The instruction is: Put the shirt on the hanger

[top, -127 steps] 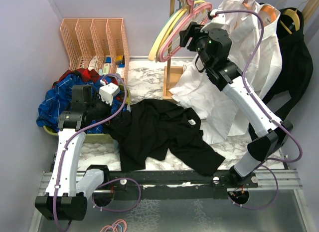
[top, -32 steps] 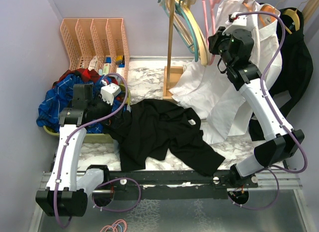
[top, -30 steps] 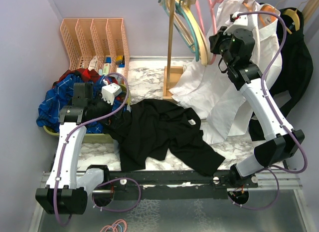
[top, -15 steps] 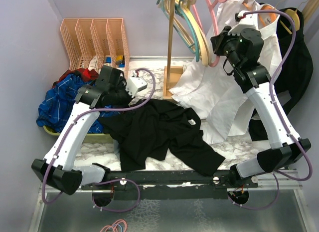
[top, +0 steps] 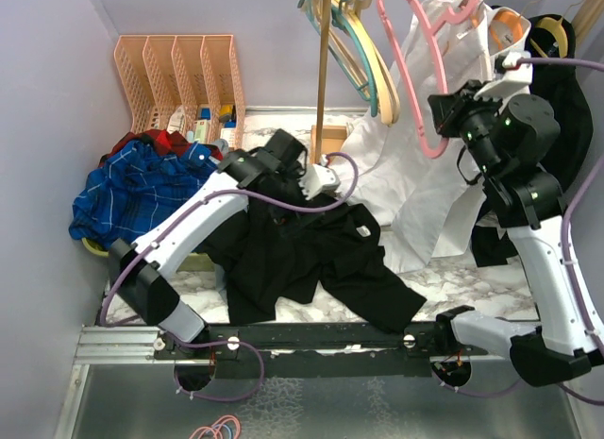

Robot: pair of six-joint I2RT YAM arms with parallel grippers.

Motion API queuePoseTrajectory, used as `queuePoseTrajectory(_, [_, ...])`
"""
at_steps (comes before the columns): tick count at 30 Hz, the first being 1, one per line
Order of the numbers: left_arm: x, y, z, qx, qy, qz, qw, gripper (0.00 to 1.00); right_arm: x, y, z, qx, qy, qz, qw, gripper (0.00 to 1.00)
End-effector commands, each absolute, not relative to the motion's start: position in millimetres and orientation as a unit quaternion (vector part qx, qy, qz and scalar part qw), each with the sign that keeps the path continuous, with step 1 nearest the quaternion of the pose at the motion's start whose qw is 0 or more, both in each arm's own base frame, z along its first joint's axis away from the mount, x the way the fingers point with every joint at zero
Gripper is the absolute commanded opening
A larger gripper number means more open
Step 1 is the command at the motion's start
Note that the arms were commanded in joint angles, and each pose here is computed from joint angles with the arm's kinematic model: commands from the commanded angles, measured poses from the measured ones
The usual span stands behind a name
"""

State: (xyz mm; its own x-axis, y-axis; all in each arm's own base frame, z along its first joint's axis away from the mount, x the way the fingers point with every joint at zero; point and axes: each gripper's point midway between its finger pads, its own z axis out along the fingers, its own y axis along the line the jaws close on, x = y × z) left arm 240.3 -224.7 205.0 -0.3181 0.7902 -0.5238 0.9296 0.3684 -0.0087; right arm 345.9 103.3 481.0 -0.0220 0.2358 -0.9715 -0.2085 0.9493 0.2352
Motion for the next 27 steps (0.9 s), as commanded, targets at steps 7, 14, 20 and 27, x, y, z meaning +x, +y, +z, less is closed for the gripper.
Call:
queuePoseTrajectory(7, [256.7, -311.1, 176.2, 0.520, 0.800, -0.144, 0.260, 0.96, 245.8, 72.9, 378.3, 0.066, 0.776, 0.168, 0.604, 0.01])
queuePoseTrajectory(14, [305.1, -331.4, 155.3, 0.469, 0.813, -0.074, 0.337, 0.87, 184.3, 55.1, 345.4, 0.122, 0.781, 0.194, 0.581, 0.01])
queuePoseTrajectory(20, [312.2, -345.6, 129.1, 0.492, 0.803, -0.075, 0.329, 0.62, 155.1, 60.8, 328.3, 0.149, 0.772, 0.252, 0.565, 0.01])
queuePoseTrajectory(27, [313.9, -338.0, 101.8, 0.509, 0.801, -0.046, 0.313, 0.59, 158.7, 58.7, 321.1, 0.146, 0.777, 0.239, 0.564, 0.01])
